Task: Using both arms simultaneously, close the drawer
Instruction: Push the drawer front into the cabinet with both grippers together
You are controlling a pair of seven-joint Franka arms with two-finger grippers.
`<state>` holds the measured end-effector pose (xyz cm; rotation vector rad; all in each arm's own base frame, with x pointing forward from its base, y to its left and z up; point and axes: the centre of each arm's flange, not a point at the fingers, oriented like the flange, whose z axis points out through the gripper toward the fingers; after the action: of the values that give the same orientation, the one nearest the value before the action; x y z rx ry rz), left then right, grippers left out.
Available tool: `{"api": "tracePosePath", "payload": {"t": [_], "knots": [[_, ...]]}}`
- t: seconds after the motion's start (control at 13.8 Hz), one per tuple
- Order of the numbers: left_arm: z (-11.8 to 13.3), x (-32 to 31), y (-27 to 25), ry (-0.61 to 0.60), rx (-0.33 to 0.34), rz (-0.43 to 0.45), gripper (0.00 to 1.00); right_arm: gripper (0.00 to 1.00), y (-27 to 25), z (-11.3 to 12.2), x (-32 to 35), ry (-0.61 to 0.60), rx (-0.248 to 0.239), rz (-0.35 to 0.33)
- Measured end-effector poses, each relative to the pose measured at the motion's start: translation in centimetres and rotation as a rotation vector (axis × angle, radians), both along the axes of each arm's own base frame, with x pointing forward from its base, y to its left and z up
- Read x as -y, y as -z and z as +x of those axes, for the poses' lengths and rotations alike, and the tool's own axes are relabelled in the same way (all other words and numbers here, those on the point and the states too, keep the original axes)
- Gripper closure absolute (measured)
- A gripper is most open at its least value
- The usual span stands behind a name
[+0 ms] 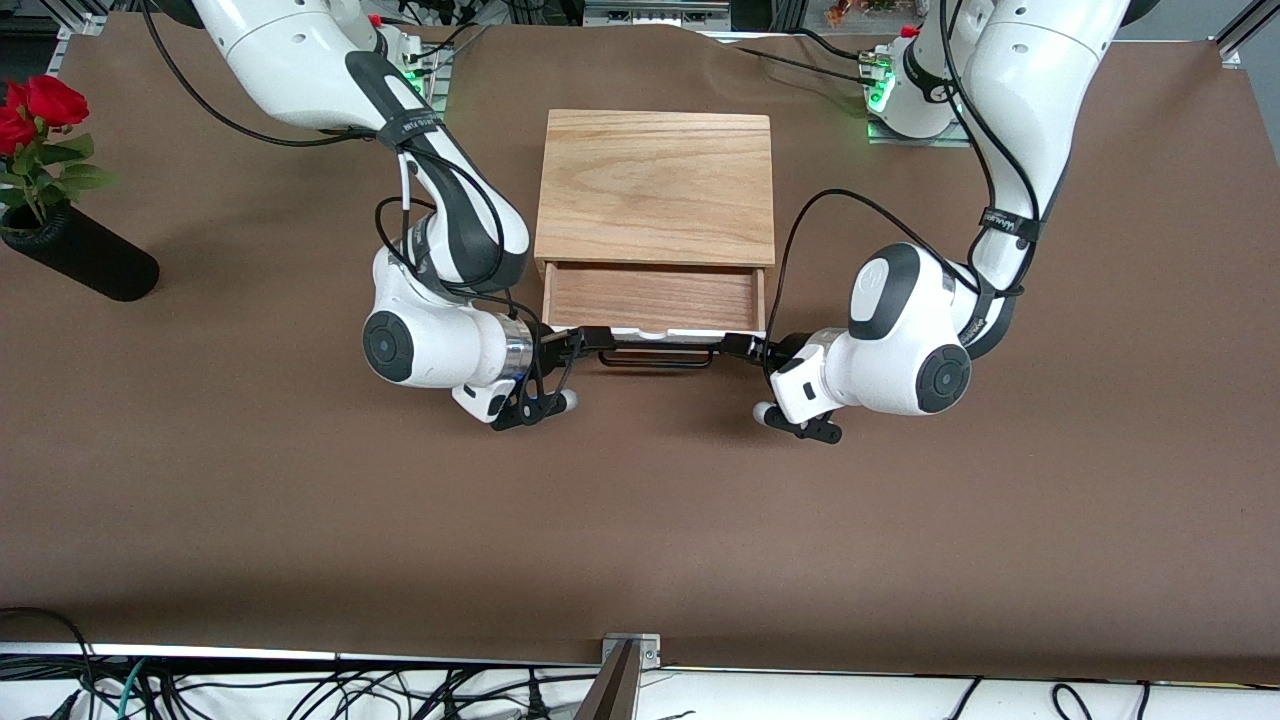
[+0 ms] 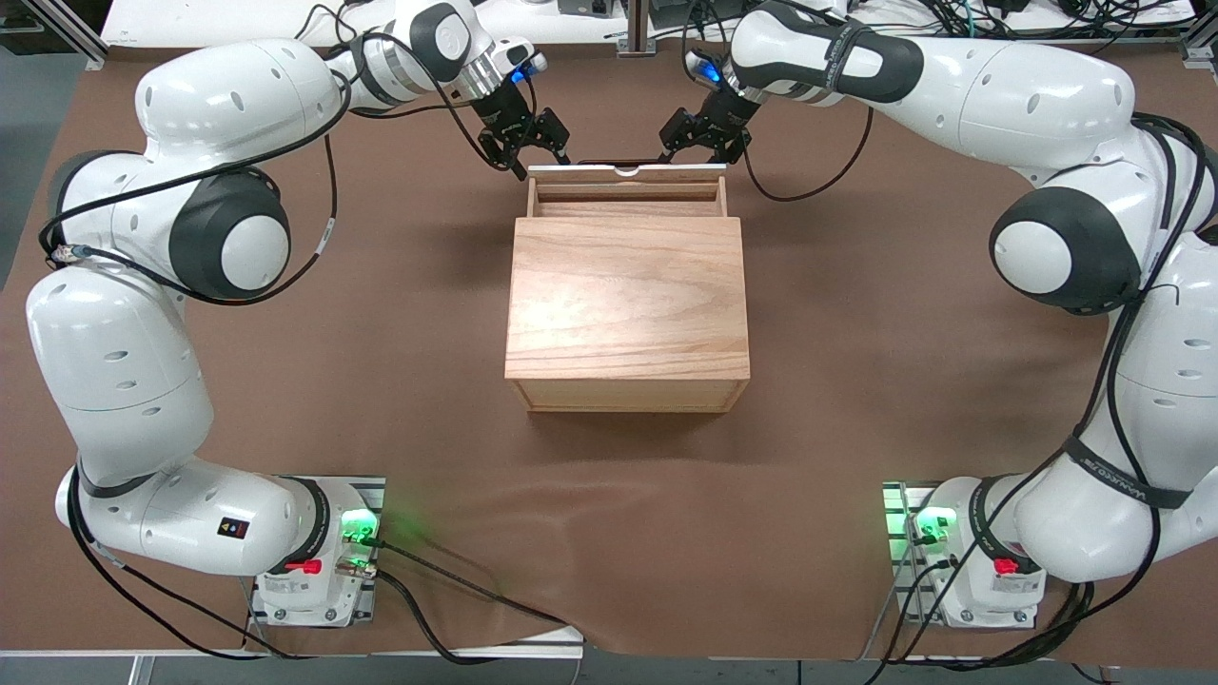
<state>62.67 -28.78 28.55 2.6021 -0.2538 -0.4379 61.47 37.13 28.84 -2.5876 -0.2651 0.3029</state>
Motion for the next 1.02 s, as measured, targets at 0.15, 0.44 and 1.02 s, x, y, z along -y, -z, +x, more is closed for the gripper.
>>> {"api": "tracePosePath", "payload": {"t": [0.15, 0.44, 1.02], "knots": [[-0.2, 0.0, 0.1, 0.006, -0.012, 0.001, 0.0, 0.0, 0.3, -0.2, -0.2, -0.004, -0.008, 0.001], [-0.8, -0.3, 0.3, 0.03, -0.066, 0.006, 0.0, 0.0, 1.0, -1.1, -1.5, -0.026, -0.028, 0.01], [-2.2, -0.4, 0.8, 0.08, -0.162, 0.014, 0.0, 0.0, 1.6, -3.3, -2.6, -0.11, -0.136, -0.006]]}}
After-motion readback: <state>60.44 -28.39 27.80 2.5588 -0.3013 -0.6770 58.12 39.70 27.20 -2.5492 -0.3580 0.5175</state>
